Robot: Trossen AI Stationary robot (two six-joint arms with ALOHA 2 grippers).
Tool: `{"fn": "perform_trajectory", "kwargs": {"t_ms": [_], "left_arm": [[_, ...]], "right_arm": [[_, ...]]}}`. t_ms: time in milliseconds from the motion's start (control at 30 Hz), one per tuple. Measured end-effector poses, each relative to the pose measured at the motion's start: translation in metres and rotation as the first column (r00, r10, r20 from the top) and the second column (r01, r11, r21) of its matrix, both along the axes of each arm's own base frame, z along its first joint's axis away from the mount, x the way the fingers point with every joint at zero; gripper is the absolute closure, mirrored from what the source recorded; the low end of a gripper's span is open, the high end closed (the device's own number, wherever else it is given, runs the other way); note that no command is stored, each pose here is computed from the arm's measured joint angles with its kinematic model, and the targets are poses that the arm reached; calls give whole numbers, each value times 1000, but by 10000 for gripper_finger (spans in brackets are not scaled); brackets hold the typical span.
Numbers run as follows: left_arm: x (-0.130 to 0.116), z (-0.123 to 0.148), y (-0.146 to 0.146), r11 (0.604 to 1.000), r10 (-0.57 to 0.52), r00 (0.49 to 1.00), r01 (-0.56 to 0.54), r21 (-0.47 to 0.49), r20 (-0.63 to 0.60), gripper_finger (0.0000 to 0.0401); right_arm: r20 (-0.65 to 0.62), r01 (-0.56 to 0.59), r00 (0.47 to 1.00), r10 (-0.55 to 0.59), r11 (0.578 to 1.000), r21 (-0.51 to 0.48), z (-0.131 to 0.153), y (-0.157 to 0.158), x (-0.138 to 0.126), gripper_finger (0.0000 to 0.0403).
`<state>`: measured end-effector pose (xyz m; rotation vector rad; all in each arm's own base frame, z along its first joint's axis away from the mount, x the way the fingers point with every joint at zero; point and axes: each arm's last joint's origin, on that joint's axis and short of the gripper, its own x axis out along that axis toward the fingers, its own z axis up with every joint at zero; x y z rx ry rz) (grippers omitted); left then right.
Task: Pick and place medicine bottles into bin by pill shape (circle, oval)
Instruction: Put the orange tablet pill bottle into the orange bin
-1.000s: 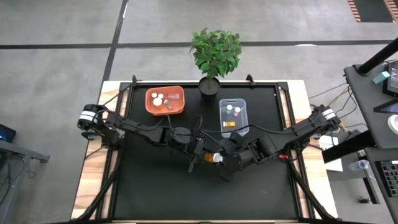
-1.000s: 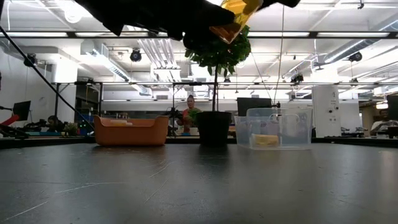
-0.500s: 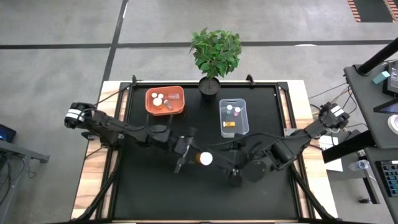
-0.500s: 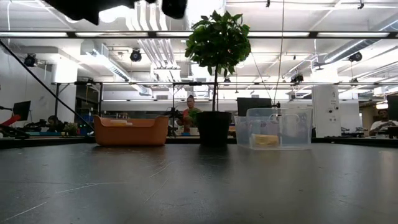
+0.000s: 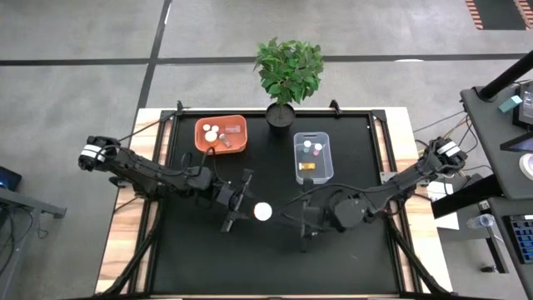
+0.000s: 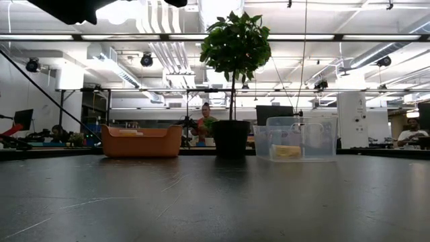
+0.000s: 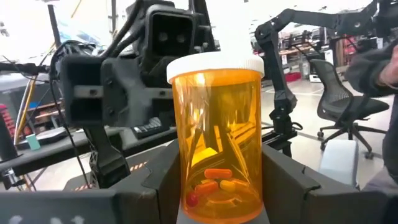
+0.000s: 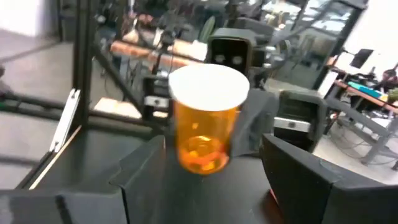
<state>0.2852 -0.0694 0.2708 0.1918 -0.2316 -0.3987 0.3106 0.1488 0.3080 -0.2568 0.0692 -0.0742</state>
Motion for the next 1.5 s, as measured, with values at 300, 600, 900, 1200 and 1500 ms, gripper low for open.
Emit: {"fn": "perform_trajectory", "kwargs": {"t_ms": [300, 600, 900, 1200, 1500], "left_arm": [[1, 0, 1, 999, 35, 999, -35, -6, -4, 248], [1, -1, 3, 995, 99, 995, -99, -14, -16, 242], [1, -3, 4, 994, 105, 994, -105, -13, -22, 237], [1, -5, 4, 994, 107, 994, -107, -12, -26, 236], [1, -5, 4, 994, 106, 994, -107, -16, -31, 236]], "right_arm": [[166, -110, 981, 99, 992, 58, -28, -20, -1, 161], [255, -122, 961, 111, 992, 27, -38, -22, 7, 163], [257, -89, 963, 78, 996, 31, -43, -25, 24, 163], [252, -70, 966, 59, 997, 37, -45, -27, 26, 214], [244, -69, 968, 57, 997, 40, -46, -27, 26, 252]]}}
